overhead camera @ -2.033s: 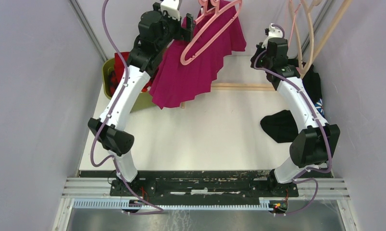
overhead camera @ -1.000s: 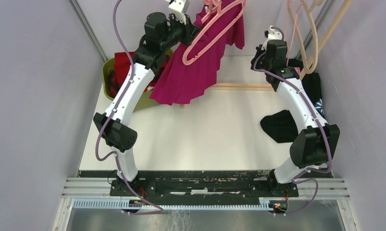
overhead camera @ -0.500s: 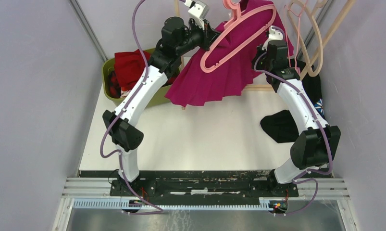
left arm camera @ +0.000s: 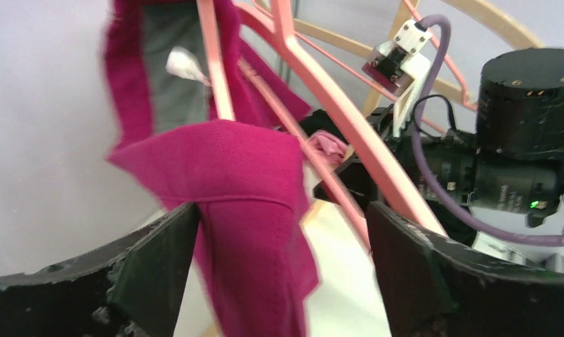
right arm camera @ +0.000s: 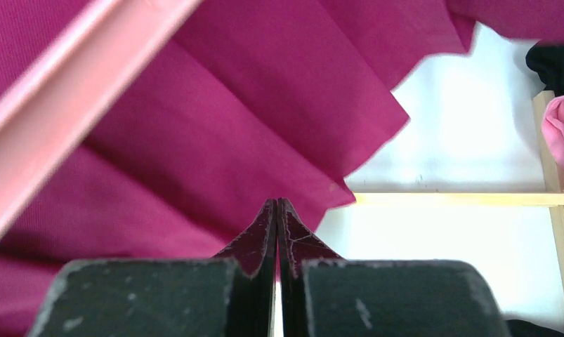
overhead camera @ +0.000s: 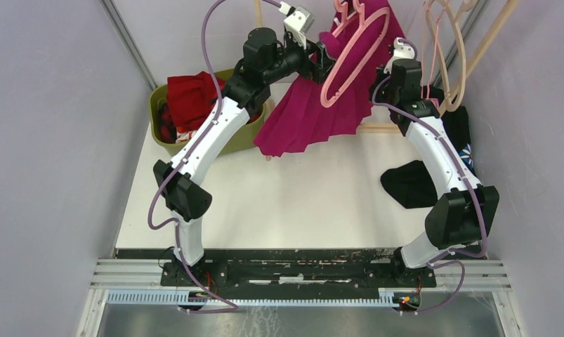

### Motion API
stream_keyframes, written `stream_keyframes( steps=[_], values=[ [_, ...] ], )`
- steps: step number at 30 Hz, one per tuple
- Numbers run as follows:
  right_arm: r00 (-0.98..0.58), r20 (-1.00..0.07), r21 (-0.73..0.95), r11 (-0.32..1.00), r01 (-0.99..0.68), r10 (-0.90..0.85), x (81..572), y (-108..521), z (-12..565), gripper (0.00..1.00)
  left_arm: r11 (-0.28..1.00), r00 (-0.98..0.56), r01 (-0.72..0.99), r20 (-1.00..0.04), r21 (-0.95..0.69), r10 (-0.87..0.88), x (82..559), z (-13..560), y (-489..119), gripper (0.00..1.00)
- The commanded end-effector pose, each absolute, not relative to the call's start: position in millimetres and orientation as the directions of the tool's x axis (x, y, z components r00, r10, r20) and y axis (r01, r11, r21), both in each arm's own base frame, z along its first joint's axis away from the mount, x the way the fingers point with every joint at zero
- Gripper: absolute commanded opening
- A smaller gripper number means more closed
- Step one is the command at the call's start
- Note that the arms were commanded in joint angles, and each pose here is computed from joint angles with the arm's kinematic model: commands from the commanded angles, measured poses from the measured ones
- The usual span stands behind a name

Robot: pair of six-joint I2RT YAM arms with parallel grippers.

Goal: Remove the skirt from the hanger
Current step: Pick up the hanger from the clothesline.

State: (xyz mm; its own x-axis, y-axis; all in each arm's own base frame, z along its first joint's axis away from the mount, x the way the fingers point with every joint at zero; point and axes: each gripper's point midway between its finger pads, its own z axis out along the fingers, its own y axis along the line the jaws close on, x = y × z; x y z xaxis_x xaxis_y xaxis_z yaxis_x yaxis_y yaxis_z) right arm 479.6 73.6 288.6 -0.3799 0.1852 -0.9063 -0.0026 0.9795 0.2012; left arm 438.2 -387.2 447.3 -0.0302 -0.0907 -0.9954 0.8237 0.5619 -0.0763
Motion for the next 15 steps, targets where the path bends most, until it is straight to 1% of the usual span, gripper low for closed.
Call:
stream_keyframes(
  steps=[1,6,9,10,11,15],
  values=[
    [-0.305,-0.935,0.194,0.981,-0.012,0.181,479,72,315,0.02,0.523,0.064,0.852,-0.996,0.019,-0.069,426,473,-380,1.00],
    [-0.302,-0.936,0.193,0.981,-0.010,0.181,479,71,317,0.02,0.523,0.063,0.852,-0.996,0.025,-0.055,431,468,-372,0.99],
    [-0.295,-0.939,0.186,0.983,-0.005,0.176,478,69,320,0.02,0.526,0.049,0.850,-0.998,0.021,-0.038,434,459,-370,0.93],
    [-0.292,-0.941,0.181,0.983,-0.003,0.172,477,68,322,0.02,0.527,0.046,0.850,-0.998,0.020,-0.036,436,457,-370,0.87],
    [-0.290,-0.942,0.177,0.984,0.000,0.169,477,67,323,0.02,0.528,0.041,0.849,-0.999,0.018,-0.033,437,454,-369,0.80],
    [-0.276,-0.947,0.168,0.986,0.000,0.161,473,65,329,0.02,0.540,0.025,0.841,-0.999,0.008,-0.024,444,446,-367,0.37]
  ],
)
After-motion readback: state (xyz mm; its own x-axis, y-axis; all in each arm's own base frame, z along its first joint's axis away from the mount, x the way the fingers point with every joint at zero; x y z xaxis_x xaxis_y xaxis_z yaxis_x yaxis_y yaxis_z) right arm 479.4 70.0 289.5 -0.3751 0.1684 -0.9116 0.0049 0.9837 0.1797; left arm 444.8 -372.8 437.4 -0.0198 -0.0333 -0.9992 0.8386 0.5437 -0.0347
